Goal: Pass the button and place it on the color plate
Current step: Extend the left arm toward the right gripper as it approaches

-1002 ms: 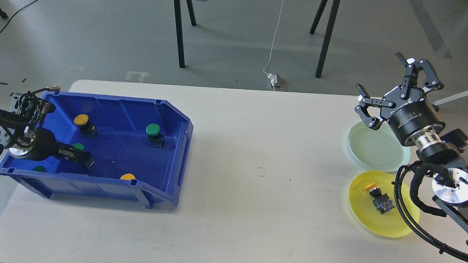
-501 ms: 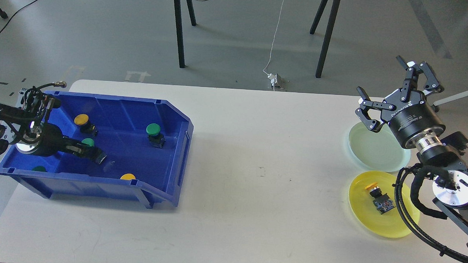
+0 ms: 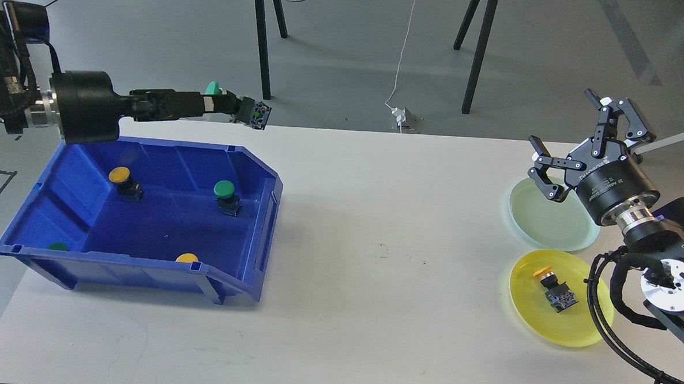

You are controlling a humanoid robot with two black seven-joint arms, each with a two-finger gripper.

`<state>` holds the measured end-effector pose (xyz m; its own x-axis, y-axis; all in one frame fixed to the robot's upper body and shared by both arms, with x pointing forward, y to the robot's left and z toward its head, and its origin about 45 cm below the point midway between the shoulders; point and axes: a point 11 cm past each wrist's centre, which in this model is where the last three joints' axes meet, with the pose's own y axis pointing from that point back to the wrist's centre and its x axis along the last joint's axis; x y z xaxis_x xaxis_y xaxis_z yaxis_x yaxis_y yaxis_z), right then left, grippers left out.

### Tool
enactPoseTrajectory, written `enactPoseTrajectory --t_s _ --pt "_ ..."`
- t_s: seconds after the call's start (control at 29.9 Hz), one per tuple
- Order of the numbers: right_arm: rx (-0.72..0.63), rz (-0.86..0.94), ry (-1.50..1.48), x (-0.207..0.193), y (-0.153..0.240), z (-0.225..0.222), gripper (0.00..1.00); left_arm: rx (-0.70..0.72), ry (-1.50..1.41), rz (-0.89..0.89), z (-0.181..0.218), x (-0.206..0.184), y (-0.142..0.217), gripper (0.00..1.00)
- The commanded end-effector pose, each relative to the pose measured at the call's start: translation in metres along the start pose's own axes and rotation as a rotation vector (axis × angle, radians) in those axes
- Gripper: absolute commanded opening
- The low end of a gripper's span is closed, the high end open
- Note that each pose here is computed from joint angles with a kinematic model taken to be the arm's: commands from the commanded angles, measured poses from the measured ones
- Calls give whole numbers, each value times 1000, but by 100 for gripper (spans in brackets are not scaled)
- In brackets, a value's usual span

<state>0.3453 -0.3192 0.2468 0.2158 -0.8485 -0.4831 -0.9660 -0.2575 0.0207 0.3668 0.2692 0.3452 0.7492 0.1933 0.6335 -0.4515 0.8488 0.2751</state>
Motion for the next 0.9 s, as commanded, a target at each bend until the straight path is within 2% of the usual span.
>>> enactPoseTrajectory --t_s 0.0,0.13,0.27,0.63,0.87 --pt "-21 -64 88 -11 9 7 99 -182 154 -17 20 -18 -51 8" --pt "-12 -148 198 -28 21 17 99 -293 278 -60 28 -49 -104 8" --pt "9 -233 227 -51 29 23 99 -322 346 -66 25 -63 -130 8" --pt "36 -448 138 -106 20 43 99 -330 379 -53 24 -62 -132 8" --pt "-23 -551 163 -138 7 63 99 -332 382 -55 25 -63 -133 8"
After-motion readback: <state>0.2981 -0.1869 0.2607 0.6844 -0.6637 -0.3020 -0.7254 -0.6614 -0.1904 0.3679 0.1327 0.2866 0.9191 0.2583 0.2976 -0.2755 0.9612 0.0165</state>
